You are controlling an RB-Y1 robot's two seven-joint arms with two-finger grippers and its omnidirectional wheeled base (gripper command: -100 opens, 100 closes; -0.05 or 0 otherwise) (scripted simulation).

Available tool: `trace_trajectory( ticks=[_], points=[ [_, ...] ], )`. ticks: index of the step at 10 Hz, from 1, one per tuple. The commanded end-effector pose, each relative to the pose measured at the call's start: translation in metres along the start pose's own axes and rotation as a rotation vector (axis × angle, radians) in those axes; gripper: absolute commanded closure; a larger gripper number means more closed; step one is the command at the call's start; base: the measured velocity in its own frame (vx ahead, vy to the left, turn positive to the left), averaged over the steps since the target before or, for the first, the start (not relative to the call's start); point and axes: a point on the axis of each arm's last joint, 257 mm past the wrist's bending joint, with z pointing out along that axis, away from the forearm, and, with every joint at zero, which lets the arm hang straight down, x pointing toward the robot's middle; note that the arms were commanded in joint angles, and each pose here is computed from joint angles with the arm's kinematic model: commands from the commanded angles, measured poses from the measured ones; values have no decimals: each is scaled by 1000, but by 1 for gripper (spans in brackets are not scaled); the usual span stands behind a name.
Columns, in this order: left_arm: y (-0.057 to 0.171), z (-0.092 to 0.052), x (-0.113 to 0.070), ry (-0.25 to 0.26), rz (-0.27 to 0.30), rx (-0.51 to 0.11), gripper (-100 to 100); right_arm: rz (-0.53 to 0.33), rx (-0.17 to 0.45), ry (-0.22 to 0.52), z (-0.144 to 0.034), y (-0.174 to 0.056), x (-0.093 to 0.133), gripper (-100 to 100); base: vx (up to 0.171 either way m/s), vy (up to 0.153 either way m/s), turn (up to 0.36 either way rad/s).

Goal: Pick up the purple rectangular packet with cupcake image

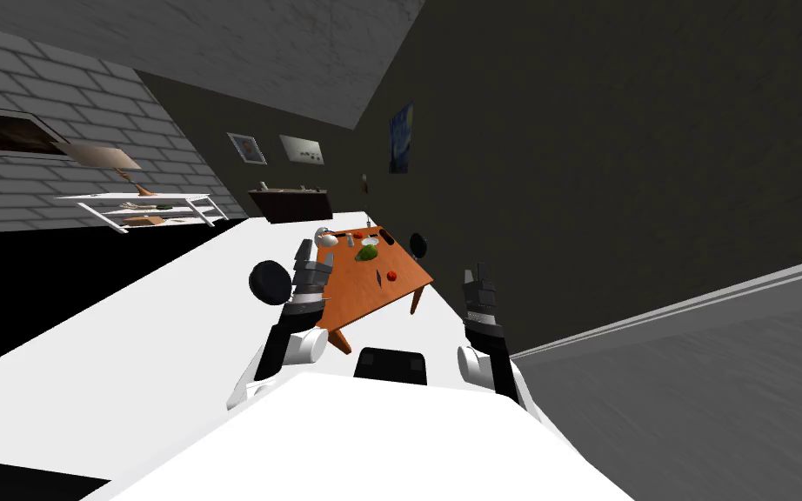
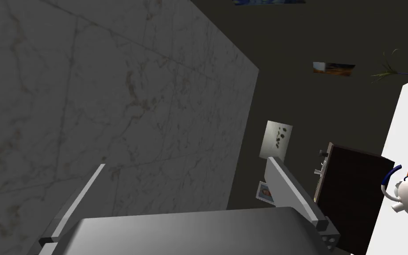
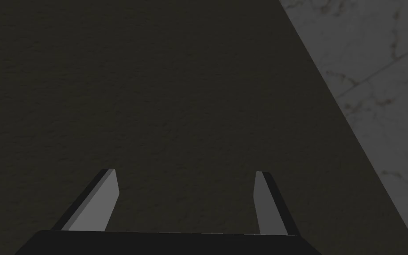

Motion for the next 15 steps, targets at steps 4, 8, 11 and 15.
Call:
trace_trajectory(
  ticks=[4,8,11,15],
  points=[
    [43,-6,-11,34,56,-147,-100,0,0,0,0,0,0,0,-1,-24,-139],
    [71,-13,-22,33,79,-249,-100,0,0,0,0,0,0,0,-2,-24,-112],
    [96,-22,-36,24,100,-343,-100,0,0,0,0,0,0,0,-4,-29,-127],
    [129,-38,-51,14,118,-474,-100,0,0,0,0,0,0,0,-3,-30,-129]
  ],
)
